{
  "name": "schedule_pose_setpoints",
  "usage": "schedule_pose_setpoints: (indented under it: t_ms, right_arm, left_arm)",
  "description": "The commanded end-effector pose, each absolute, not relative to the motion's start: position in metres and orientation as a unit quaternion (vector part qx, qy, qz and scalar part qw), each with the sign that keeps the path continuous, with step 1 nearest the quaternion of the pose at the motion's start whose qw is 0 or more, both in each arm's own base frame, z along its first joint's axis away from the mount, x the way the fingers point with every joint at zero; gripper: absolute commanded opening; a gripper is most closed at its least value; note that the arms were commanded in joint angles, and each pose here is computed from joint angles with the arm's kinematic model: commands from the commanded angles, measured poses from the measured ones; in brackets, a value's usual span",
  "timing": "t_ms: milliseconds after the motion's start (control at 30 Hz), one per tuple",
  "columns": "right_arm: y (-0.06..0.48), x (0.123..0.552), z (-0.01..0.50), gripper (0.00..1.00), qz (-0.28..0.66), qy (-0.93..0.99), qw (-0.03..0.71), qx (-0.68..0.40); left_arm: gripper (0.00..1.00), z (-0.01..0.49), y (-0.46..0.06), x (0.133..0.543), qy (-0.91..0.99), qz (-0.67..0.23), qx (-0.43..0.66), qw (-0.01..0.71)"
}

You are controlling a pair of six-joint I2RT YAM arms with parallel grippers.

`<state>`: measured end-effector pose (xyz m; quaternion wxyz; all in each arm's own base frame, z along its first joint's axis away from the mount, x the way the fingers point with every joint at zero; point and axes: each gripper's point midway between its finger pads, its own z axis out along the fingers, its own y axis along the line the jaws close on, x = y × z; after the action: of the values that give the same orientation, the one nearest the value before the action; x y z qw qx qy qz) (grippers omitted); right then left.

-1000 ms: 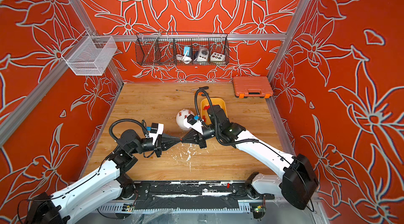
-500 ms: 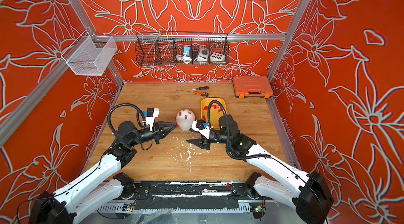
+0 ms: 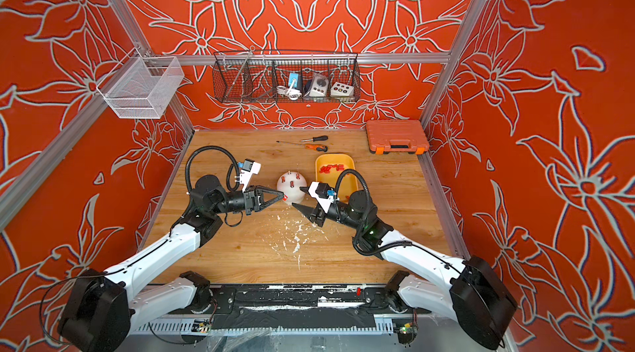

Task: Cover the protruding screws with screw protection sleeves
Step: Pick up the screw protection sleeve from the storage box.

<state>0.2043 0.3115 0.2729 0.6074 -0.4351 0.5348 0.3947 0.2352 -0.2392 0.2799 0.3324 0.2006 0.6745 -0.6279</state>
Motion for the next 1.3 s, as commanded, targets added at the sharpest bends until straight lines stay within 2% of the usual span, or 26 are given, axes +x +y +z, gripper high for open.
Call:
schedule_pose_setpoints:
  t_ms: [0, 67, 300, 467, 567, 600, 667, 700, 833, 933, 1000, 1100, 1267]
  right_arm:
    - [0.319, 0.191, 0.304, 0.52, 0.438, 0.482, 0.620, -0.438]
    - [0.324, 0.189, 0.302, 0.49, 0.447, 0.477, 0.609, -0.450]
    - [0.340, 0.181, 0.300, 0.47, 0.481, 0.459, 0.577, -0.474]
    - [0.343, 0.181, 0.300, 0.30, 0.482, 0.459, 0.577, -0.474]
    - [0.345, 0.180, 0.298, 0.25, 0.481, 0.462, 0.572, -0.478]
    - [0.346, 0.181, 0.296, 0.24, 0.480, 0.465, 0.570, -0.478]
    - [0.347, 0.184, 0.295, 0.36, 0.479, 0.473, 0.568, -0.473]
    - [0.347, 0.185, 0.295, 0.38, 0.479, 0.474, 0.569, -0.472]
    - [0.349, 0.189, 0.294, 0.36, 0.477, 0.480, 0.569, -0.467]
    - [0.350, 0.189, 0.294, 0.26, 0.479, 0.479, 0.568, -0.468]
    - [0.350, 0.190, 0.294, 0.25, 0.478, 0.480, 0.568, -0.466]
    - [0.347, 0.196, 0.295, 0.37, 0.469, 0.489, 0.583, -0.449]
    - [0.346, 0.193, 0.297, 0.21, 0.467, 0.483, 0.584, -0.456]
  left_arm:
    - [0.00, 0.297, -0.240, 0.228, 0.653, -0.641, 0.225, 0.336]
    - [0.00, 0.296, -0.241, 0.227, 0.653, -0.641, 0.227, 0.334]
    - [0.00, 0.291, -0.241, 0.226, 0.658, -0.636, 0.227, 0.334]
    - [0.00, 0.289, -0.242, 0.225, 0.658, -0.634, 0.231, 0.334]
    - [0.00, 0.287, -0.242, 0.226, 0.660, -0.631, 0.229, 0.337]
    - [0.00, 0.288, -0.242, 0.226, 0.659, -0.631, 0.230, 0.338]
    - [0.00, 0.288, -0.242, 0.225, 0.659, -0.630, 0.231, 0.340]
    - [0.00, 0.289, -0.242, 0.225, 0.658, -0.629, 0.232, 0.342]
    - [0.00, 0.291, -0.241, 0.222, 0.656, -0.627, 0.235, 0.347]
    - [0.00, 0.290, -0.241, 0.222, 0.658, -0.624, 0.236, 0.350]
    - [0.00, 0.290, -0.240, 0.221, 0.658, -0.623, 0.236, 0.351]
    - [0.00, 0.292, -0.240, 0.220, 0.655, -0.623, 0.239, 0.354]
    - [0.00, 0.291, -0.241, 0.219, 0.656, -0.622, 0.239, 0.355]
